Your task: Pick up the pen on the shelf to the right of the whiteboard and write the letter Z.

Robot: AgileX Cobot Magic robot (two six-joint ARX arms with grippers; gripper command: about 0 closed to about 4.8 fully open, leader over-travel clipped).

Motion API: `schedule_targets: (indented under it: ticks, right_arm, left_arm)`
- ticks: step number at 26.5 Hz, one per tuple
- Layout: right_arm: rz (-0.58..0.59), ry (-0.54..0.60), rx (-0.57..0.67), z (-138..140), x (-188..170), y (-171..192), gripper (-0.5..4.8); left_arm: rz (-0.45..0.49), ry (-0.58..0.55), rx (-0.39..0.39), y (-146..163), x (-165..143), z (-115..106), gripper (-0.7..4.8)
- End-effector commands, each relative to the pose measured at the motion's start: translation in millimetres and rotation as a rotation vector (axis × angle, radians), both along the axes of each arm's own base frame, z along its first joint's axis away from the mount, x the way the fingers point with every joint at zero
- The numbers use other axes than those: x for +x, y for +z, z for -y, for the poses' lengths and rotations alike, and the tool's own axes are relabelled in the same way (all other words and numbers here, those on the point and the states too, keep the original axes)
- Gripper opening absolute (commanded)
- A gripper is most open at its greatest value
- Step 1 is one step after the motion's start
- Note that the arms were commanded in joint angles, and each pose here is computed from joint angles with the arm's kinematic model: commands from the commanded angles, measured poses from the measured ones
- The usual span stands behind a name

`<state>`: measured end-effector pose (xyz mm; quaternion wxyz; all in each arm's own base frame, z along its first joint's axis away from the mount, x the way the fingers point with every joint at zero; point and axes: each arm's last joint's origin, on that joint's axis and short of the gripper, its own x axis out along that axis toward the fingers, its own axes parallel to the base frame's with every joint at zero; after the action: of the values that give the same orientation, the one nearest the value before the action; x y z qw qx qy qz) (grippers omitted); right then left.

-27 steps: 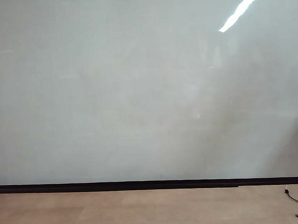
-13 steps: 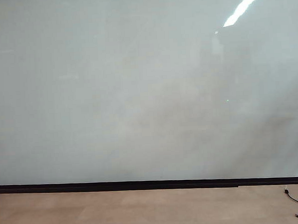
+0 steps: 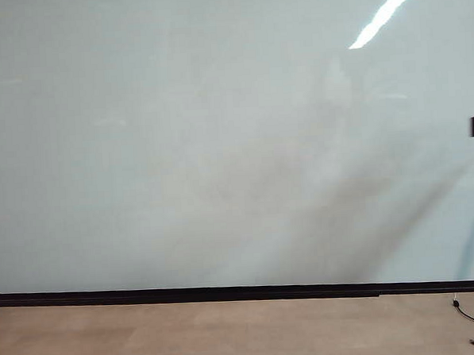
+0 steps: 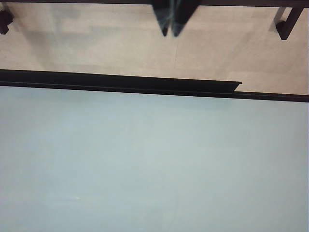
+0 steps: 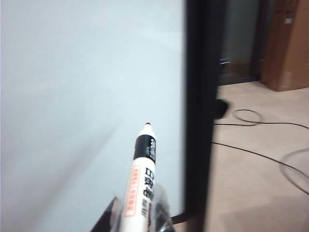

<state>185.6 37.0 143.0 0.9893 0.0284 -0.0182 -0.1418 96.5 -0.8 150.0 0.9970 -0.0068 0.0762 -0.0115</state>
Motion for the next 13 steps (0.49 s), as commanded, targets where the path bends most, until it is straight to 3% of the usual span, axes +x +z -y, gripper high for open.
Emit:
schedule_targets:
  ticks: [1,10,13]
  right_arm:
    - [0.023,0.099,0.006,-21.4,-4.9,3.2,-0.05]
    - [0.082,0.498,0.031,-81.9,-18.4,17.2,-0.05]
    - [0.126,0.735,0.033,-107.7,-10.7,34.9,-0.04]
  left_arm:
    - [0.007,-0.001,0.004,1.1,0.0,0.0,-0.05]
    - [0.007,-0.001,0.004,1.1,0.0,0.0,-0.04]
    - [0.007,-0.001,0.004,1.1,0.0,0.0,-0.05]
